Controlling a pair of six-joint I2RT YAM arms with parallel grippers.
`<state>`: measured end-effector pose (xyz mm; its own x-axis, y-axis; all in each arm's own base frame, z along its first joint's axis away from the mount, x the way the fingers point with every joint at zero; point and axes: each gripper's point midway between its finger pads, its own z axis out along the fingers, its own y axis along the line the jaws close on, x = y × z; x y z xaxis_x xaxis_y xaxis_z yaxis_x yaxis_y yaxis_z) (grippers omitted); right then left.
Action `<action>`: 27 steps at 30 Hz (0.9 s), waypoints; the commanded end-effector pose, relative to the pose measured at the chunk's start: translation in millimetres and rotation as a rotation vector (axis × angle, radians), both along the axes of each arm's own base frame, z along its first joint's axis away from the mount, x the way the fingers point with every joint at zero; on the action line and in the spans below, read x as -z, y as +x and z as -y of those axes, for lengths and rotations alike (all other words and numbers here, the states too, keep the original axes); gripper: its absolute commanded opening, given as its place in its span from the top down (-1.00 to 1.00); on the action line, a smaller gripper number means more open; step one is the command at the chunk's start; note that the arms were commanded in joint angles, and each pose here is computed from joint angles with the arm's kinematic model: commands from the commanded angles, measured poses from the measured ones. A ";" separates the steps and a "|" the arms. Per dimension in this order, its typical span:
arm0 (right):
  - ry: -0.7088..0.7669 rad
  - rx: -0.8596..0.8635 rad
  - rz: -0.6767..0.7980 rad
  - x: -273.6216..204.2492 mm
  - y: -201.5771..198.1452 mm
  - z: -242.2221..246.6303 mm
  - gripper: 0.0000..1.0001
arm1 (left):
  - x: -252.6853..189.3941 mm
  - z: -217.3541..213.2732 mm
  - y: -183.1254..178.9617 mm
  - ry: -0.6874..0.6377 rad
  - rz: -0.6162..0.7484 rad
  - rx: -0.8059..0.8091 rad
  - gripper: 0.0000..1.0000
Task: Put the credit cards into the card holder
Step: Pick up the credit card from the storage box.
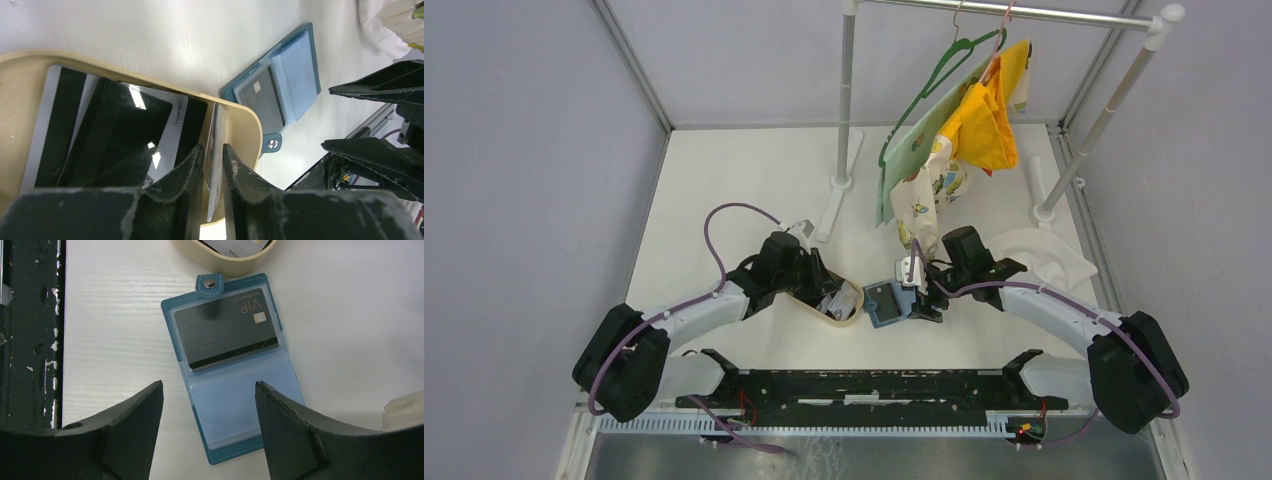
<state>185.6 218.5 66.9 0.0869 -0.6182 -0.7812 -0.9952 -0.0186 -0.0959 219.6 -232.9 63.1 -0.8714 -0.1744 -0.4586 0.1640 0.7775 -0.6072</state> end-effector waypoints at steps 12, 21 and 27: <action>0.021 -0.023 0.009 -3.3 -1.7 -3.9 -0.47 | -7.8 -2.1 15.3 -0.017 0.042 -0.072 0.64; 0.019 -0.025 0.005 -2.2 -2.4 -3.6 -0.47 | -8.1 -30.3 20.2 0.118 0.084 -0.142 0.97; 0.022 -0.029 0.000 -2.2 -3.3 -4.3 -0.46 | -27.5 -60.6 24.2 0.225 0.181 -0.208 0.96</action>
<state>185.3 218.6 66.9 0.0871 -0.6178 -0.7815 -0.9952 -0.0197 -0.0954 230.7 -195.7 66.5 -0.8052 -0.2443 -0.5404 0.0682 0.8671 -0.4935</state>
